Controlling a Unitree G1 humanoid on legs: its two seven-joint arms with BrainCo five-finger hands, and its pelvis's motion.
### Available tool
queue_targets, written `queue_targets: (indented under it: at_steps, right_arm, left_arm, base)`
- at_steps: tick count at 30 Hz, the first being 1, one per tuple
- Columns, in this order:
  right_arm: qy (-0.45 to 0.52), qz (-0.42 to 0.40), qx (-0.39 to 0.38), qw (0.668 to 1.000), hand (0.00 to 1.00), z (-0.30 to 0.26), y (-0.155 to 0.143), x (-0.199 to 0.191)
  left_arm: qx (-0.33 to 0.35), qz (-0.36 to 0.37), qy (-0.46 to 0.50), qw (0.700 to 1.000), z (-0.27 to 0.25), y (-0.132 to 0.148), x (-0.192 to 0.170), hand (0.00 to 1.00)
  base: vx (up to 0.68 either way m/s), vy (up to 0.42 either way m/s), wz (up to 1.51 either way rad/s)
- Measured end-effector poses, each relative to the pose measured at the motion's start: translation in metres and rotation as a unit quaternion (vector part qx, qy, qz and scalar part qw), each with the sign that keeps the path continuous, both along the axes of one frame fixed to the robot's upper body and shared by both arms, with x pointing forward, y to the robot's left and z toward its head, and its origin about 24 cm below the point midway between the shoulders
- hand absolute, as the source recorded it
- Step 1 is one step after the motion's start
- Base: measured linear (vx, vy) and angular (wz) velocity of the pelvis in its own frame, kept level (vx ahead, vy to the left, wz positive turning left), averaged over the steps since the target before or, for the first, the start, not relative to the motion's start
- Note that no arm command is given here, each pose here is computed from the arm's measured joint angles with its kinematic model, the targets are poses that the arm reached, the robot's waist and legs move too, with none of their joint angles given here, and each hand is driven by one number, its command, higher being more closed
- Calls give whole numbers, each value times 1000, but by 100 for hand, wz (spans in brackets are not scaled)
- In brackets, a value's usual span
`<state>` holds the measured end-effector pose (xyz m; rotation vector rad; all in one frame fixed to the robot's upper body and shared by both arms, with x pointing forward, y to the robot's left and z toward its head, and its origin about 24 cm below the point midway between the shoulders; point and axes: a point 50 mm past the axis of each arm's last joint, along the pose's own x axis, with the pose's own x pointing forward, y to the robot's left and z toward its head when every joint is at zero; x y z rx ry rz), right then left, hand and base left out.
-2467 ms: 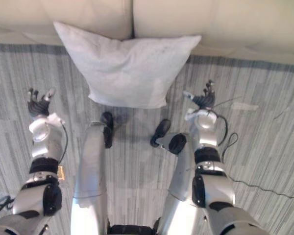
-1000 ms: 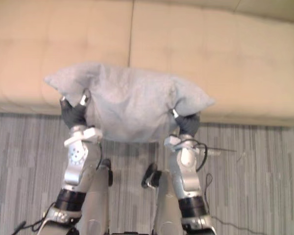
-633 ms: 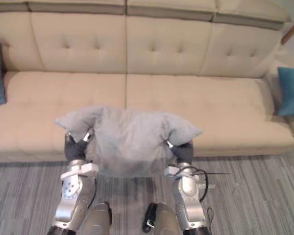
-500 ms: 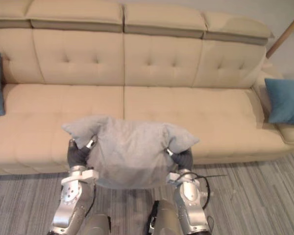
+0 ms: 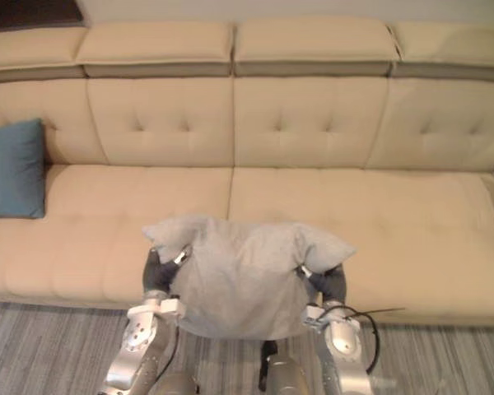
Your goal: Pick up cushions and gather them together orderly.
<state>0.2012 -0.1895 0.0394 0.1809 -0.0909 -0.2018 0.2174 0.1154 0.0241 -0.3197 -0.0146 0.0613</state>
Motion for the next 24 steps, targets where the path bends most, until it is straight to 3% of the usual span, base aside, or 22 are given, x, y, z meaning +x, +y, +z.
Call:
queue_targets:
  at_steps: [4, 9, 17, 20, 24]
  right_arm:
    - [-22, -11, 2, 1000, 100, 8, -2, 8]
    - [41, -31, 31, 998, 100, -21, 2, 6]
    - [42, -26, 23, 999, 100, -20, 2, 8]
    - [18, -18, 6, 1000, 100, -9, 4, 23]
    - [-47, -11, -20, 999, 100, 26, 15, 72]
  left_arm:
    - [-1, -9, -2, 1000, 1, -3, 0, 100]
    - [28, -27, 13, 999, -6, 2, -4, 100]
    - [43, -39, 5, 998, -3, 5, -2, 100]
    - [50, -44, -15, 998, 5, 5, 7, 100]
    - [80, -21, -92, 992, 42, 12, 39, 100]
  base:
    - [116, 99, -4]
    - [103, 189, -14]
    - [28, 71, -21]
    - [-11, -19, -27]
    - [-79, -25, -31]
